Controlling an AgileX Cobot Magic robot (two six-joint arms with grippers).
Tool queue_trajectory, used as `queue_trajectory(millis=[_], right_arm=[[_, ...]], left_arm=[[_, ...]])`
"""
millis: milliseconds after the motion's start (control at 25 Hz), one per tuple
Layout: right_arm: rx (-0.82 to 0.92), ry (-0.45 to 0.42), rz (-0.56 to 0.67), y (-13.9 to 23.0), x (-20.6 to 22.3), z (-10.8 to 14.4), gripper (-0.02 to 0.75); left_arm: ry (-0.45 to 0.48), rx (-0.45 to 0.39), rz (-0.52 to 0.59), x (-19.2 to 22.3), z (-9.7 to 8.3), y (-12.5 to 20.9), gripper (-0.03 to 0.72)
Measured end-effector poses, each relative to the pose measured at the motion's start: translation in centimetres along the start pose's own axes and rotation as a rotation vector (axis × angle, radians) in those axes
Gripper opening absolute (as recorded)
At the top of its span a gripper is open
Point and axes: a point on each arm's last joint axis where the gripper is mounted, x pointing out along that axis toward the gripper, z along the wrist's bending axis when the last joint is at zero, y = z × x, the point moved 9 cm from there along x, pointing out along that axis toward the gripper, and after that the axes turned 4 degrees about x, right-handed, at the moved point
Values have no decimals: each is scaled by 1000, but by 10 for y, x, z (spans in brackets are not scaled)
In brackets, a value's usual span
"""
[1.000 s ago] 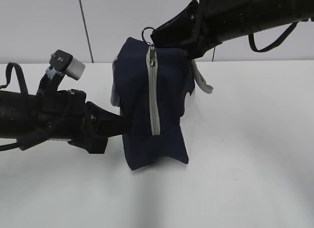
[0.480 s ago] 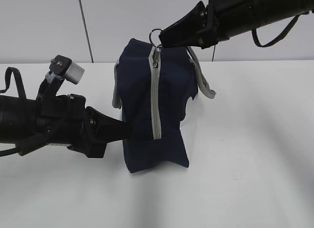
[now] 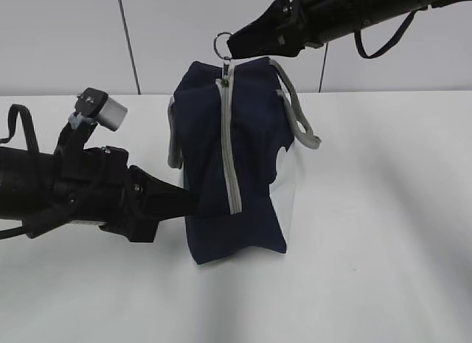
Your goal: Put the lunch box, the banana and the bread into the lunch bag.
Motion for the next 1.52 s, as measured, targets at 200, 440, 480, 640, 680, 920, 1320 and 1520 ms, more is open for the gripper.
queue_trajectory(millis=[200,440,480,640,680,920,1320,1520], right_arm=[[5,43,-10,-3,0,-8,-16],[2,-13,-4,-4,-1,1,-16],[1,-29,1,-3,-1,4,-16],[-4,-109,23,1,-2,19,-16],[-4,-121,25,2,-3,21,-16],[-11,-135,66,9,-3,23,-16],[-14,-138,77,11,-4,24,-16],[-14,-138,77,11,-4,24,-16]], left_arm=[[6,-1,10,0,-1,4,-4],[37,-59,-15,0,-7,1,19],[52,-74,-27,0,-10,-1,63],[138,-157,-55,-3,-24,-8,390],[150,-210,-59,-4,-25,-10,464],[156,-344,-127,-21,-21,-33,515],[68,-362,-169,-27,-5,-53,468],[29,-357,-174,-27,3,-56,417]])
